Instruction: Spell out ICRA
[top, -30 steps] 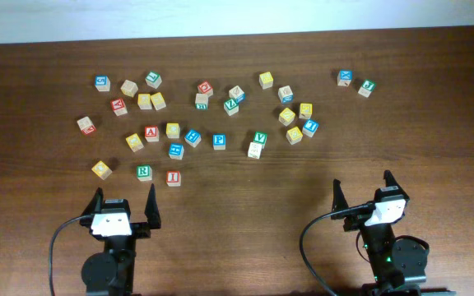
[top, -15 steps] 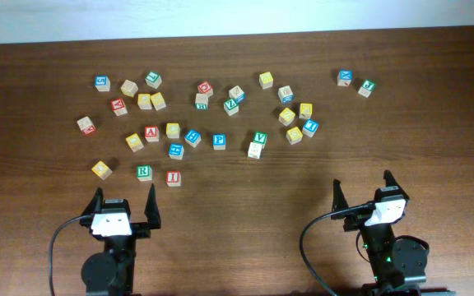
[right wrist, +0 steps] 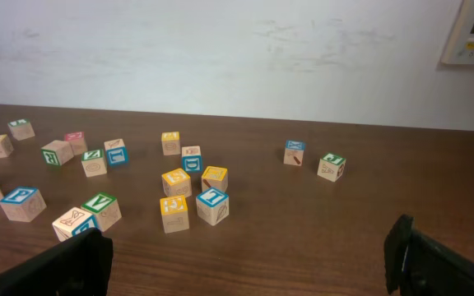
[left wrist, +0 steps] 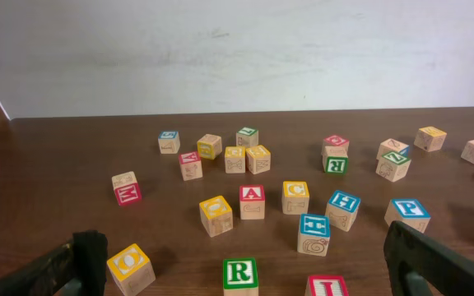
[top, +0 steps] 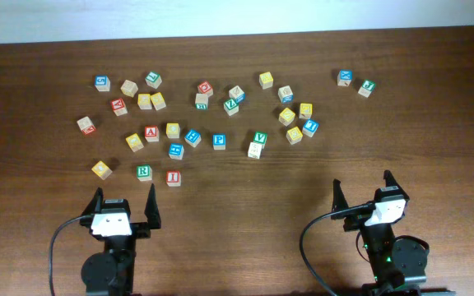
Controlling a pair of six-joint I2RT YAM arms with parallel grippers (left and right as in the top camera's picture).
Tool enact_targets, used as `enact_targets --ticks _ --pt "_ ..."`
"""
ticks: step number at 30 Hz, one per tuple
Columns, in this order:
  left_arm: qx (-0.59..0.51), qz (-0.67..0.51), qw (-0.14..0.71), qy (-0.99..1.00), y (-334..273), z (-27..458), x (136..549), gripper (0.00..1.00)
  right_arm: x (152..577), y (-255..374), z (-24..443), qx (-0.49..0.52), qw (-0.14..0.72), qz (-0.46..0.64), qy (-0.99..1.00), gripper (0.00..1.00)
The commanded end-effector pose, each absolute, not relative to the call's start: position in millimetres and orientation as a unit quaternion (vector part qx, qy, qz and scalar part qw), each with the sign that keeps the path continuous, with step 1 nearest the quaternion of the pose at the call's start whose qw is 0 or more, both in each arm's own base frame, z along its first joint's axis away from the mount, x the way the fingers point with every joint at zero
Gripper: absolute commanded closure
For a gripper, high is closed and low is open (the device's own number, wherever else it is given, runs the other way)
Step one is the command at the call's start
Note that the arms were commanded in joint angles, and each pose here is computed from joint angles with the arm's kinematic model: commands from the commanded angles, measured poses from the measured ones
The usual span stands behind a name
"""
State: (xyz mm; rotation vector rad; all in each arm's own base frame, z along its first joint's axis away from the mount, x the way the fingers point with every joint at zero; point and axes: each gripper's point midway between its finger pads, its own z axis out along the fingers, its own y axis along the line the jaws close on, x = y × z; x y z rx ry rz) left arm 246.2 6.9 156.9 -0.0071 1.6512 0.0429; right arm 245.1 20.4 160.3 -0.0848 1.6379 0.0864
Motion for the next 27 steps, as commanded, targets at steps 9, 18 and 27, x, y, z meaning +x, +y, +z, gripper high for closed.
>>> enact_targets --ticks 9,18,27 --pt "0.178 -0.194 0.693 0.671 -86.0 185.5 222.7 0.01 245.4 16.6 157.6 -0.032 0.681 0.031 0.731 0.02" --pt "0.333 -0.178 0.827 0.417 -119.2 295.0 157.6 0.01 245.4 16.6 157.6 -0.032 0.681 0.031 0.731 0.02" --pt "0.263 -0.128 0.874 0.388 -95.5 394.4 141.5 0.01 245.4 16.6 157.6 -0.032 0.681 0.031 0.731 0.02"
